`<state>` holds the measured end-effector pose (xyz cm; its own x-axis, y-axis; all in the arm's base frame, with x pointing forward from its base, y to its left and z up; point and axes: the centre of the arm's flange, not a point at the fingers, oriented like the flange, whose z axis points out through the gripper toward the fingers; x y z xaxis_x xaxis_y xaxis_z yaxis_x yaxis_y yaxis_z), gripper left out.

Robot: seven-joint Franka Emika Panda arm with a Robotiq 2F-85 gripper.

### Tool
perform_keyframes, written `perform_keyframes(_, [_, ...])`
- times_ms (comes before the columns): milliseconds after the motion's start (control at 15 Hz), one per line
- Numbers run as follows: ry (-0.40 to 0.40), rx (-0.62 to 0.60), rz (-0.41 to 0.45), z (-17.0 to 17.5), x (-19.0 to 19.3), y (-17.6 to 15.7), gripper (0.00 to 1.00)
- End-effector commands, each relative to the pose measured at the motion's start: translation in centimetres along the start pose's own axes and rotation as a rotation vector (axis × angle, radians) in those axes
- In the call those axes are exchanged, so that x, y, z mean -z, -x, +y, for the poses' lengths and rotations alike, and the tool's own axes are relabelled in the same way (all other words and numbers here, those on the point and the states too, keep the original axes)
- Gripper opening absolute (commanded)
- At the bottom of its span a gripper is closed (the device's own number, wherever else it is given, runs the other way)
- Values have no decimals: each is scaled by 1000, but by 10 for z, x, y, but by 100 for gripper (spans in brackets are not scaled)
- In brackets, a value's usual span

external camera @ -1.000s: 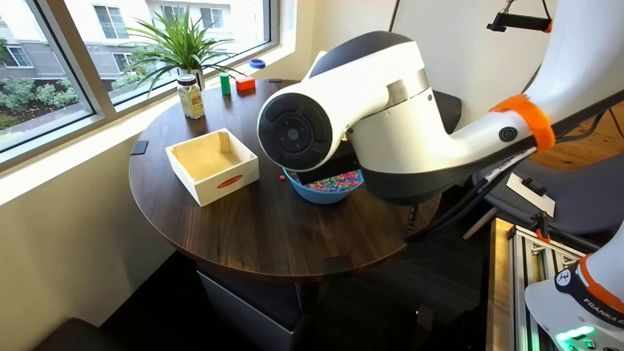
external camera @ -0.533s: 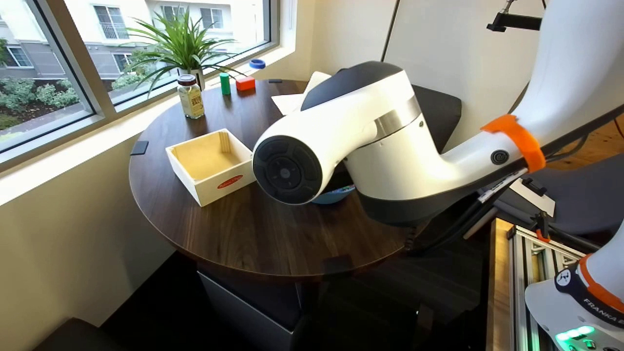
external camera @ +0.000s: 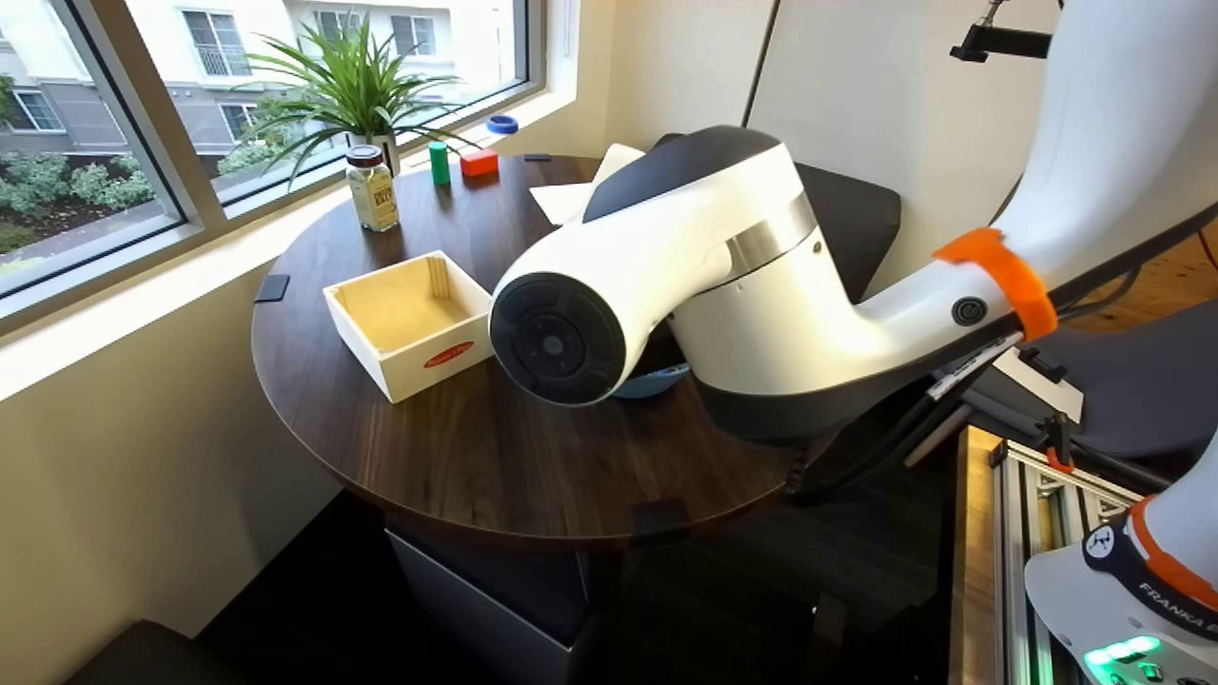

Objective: Use the coffee cup to transfer cereal from the blue bowl to the yellow bowl.

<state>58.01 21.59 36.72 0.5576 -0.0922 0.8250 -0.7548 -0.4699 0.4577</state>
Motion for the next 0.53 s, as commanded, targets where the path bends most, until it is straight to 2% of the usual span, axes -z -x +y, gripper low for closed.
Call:
perform_keyframes(0, [-32,-31,-9,-12,8,7,36])
perform_keyframes(467, [-67,-38,-40,-22,16,12,36])
